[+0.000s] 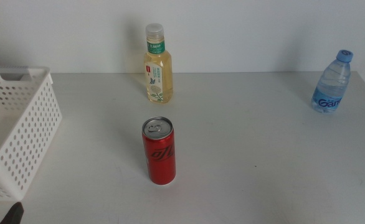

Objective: Use arms to grab the bottles and put them into the dustbin to the left of the table.

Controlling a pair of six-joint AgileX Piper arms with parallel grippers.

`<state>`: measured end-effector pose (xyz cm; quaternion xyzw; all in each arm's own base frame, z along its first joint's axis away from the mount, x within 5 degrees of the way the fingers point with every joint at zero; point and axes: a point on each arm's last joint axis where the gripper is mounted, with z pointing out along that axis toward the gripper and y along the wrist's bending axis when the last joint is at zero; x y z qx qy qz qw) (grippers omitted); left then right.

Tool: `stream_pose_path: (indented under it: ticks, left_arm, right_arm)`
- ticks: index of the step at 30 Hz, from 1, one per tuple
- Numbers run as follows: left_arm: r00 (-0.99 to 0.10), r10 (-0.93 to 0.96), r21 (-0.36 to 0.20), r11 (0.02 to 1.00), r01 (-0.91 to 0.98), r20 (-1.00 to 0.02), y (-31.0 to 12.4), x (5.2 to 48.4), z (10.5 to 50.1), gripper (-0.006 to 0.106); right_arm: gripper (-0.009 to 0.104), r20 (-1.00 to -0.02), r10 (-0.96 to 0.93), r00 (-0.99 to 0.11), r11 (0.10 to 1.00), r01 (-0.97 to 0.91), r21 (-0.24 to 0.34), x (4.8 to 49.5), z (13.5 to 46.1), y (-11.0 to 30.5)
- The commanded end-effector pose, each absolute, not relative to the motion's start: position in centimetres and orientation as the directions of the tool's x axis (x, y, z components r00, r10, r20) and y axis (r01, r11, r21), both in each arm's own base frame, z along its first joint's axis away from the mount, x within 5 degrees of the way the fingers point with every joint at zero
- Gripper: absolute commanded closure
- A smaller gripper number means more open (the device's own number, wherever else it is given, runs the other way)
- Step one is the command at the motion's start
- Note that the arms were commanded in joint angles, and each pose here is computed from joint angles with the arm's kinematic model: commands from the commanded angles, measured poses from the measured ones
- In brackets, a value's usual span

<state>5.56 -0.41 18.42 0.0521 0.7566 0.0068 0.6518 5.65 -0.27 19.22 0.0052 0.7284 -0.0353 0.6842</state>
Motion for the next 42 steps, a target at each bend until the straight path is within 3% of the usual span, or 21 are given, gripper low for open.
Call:
stream_pose_path:
  ticks: [1, 9, 21, 42]
  left_arm:
    - [-0.085, 0.036, 0.031, 0.997, 0.065, -0.996, -0.4, 5.9, 19.1, 0.007]
    - [-0.118, -0.014, -0.039, 0.976, 0.213, -0.993, -1.7, 7.8, 19.4, 0.007]
    - [-0.010, -0.026, -0.028, 0.883, 0.469, -1.000, -6.6, 10.9, 19.7, 0.007]
    - [0.014, -0.039, -0.028, 0.892, 0.451, -0.999, -8.9, 12.3, 17.7, 0.007]
  right_arm:
    - [0.020, -0.997, -0.066, 0.037, 0.995, 0.076, -0.063, 5.4, 20.3, -0.4]
    - [0.020, -0.997, -0.066, 0.037, 0.995, 0.076, -0.063, 5.4, 20.3, -0.4]
    - [0.020, -0.997, -0.066, 0.037, 0.995, 0.076, -0.063, 5.4, 20.3, -0.4]
    - [0.020, -0.997, -0.066, 0.037, 0.995, 0.076, -0.063, 5.4, 20.3, -0.4]
